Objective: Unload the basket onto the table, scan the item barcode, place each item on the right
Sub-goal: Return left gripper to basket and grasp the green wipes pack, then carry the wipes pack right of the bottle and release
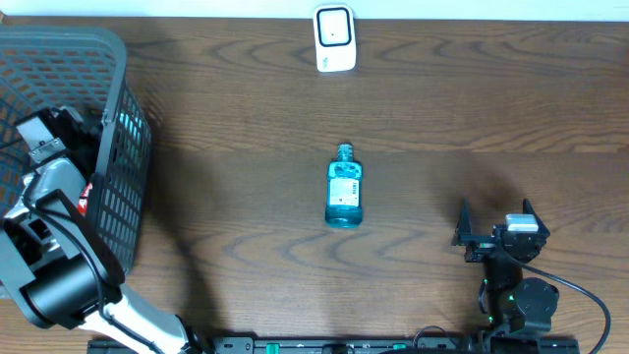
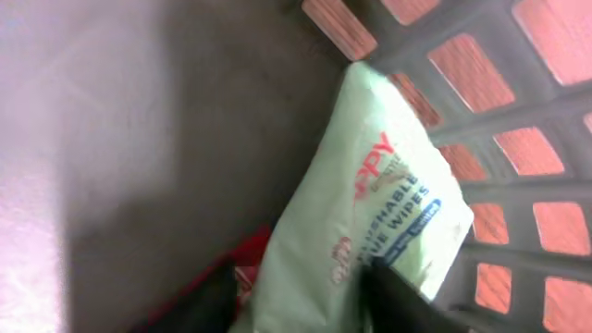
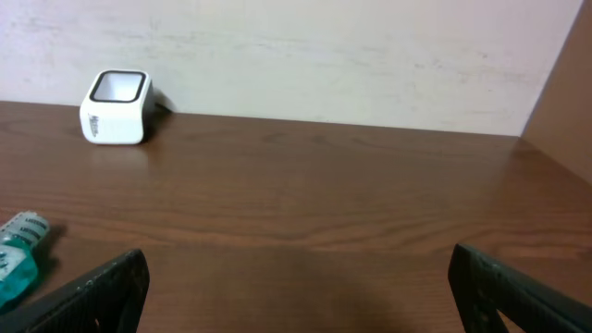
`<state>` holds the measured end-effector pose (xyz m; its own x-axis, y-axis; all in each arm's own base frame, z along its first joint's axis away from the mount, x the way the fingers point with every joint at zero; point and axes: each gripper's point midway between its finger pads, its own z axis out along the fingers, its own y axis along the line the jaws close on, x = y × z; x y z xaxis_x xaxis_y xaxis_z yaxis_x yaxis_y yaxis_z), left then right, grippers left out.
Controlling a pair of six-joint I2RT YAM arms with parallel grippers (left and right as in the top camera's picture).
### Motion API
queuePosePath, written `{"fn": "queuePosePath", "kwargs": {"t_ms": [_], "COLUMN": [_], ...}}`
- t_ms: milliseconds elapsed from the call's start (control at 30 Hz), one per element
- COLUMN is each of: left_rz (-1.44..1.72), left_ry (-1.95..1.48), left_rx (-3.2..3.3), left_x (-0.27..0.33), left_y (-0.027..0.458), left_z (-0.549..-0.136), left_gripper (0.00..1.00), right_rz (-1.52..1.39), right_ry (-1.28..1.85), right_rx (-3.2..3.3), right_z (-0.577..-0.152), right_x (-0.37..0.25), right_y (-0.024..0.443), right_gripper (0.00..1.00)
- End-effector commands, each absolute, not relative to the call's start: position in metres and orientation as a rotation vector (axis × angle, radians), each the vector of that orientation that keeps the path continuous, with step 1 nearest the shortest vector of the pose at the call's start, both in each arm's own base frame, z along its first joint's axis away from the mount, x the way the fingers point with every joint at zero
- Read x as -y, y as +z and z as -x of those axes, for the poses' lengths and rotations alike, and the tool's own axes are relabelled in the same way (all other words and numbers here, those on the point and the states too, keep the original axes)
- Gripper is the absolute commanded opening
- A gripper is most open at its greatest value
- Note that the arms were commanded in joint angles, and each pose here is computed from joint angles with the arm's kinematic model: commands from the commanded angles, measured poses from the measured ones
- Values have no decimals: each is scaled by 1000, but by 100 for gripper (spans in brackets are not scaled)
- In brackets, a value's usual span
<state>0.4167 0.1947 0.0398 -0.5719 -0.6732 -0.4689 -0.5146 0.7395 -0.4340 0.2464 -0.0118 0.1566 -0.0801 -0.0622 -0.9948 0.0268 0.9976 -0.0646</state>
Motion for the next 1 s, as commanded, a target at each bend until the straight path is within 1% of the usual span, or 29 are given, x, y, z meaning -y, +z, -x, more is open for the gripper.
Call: {"fn": "queuePosePath", "kwargs": {"t_ms": [0,33,67,100,200,300,467,667,700,833,967], "left_rz": [887,888,886,878,867,871,896,895,882,831,623], "left_ry": [-366,-369,-382,-400,-403,-378,-311,-222,-203,-180,-368], "left_rx": [-2342,-2344,-2345,-2342,-2319,-2275,-2148,-1968,-1928,-1813,-1732], "left_x": [-186,-186,-184,-182,-185,-198,-224,-232,-229,-206,-144], "left_y": [28,28,28,29,40,66,134,230,251,310,365], "left_z": [-416,-416,-416,-417,-420,-419,-400,-359,-349,-323,-312], "left_gripper": [24,14,9,8,7,7,7,7,7,7,7], "right_rz": [22,22,22,22,21,21,22,22,22,22,22], "right_ry": [-62,-62,-62,-62,-61,-61,-62,-62,-62,-62,-62], "right_rx": [-1650,-1650,-1650,-1650,-1650,-1650,-1650,-1650,-1650,-1650,-1650], "right_z": [-246,-246,-246,-246,-246,-246,-246,-246,-246,-246,-246], "right_x": [11,11,11,11,11,11,11,11,11,11,11], "right_y": [156,156,156,156,156,156,156,156,156,156,156], "right_gripper": [99,99,99,99,99,99,99,99,99,99,99]}}
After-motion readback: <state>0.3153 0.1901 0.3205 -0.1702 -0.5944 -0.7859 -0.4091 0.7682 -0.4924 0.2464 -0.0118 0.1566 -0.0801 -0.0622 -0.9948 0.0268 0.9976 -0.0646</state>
